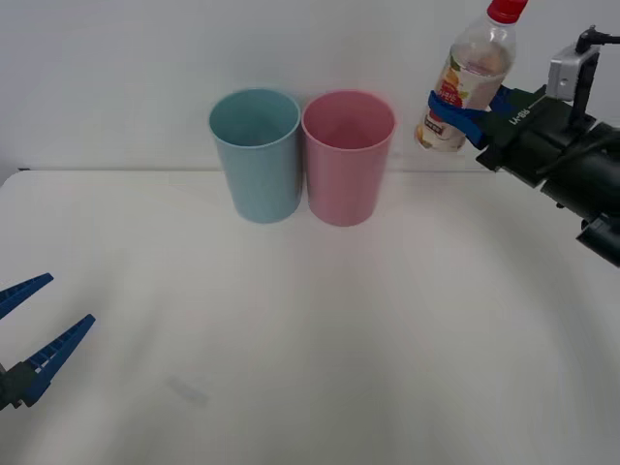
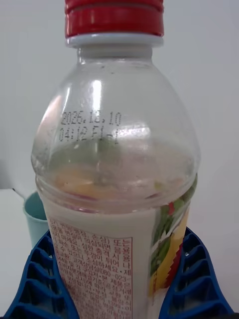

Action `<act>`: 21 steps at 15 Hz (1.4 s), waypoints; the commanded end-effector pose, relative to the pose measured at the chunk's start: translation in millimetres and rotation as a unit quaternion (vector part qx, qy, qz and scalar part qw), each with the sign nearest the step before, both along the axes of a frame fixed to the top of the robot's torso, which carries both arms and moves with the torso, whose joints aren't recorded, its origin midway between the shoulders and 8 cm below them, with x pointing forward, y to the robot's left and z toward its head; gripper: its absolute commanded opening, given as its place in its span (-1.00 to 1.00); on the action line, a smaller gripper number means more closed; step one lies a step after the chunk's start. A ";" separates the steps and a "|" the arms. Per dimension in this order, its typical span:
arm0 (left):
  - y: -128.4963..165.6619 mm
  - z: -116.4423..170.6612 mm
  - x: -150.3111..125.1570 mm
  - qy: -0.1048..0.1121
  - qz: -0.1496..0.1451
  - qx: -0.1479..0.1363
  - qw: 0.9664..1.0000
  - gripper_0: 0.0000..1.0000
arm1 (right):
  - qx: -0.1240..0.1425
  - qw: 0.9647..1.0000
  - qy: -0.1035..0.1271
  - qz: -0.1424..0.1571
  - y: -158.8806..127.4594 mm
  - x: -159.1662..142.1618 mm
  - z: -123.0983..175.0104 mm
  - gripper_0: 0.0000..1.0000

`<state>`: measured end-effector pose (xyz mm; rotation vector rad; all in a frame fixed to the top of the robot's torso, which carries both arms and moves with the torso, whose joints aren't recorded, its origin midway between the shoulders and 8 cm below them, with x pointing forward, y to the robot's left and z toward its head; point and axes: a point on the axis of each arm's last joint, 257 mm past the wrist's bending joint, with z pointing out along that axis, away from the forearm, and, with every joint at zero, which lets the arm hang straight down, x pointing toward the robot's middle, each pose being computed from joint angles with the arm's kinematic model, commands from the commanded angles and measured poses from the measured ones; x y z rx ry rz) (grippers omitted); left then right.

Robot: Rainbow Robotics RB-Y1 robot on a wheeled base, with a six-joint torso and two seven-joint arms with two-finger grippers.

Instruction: Grasp the object on the table and drop it into the matching bin: aluminum can to the light blue bin, PET bottle to the pink bin.

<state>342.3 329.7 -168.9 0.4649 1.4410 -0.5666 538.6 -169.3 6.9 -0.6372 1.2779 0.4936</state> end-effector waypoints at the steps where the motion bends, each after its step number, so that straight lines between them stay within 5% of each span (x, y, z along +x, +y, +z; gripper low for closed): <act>1: 0.0 0.0 0.0 0.000 0.000 0.000 1.000 1.00 | -0.024 0.999 0.022 0.039 23.1 6.9 -0.6 -1.00; 7: 0.0 0.0 0.0 0.000 0.000 0.000 1.000 1.00 | -0.045 0.995 0.058 0.073 63.4 59.7 2.2 -1.00; 14: 0.0 0.0 0.0 0.000 0.000 0.000 1.000 1.00 | -0.050 0.993 0.087 0.053 98.0 119.2 5.0 -1.00; 21: 0.0 0.0 0.0 0.000 0.000 0.000 1.000 1.00 | -0.053 0.994 0.090 0.038 113.2 136.3 0.8 -1.00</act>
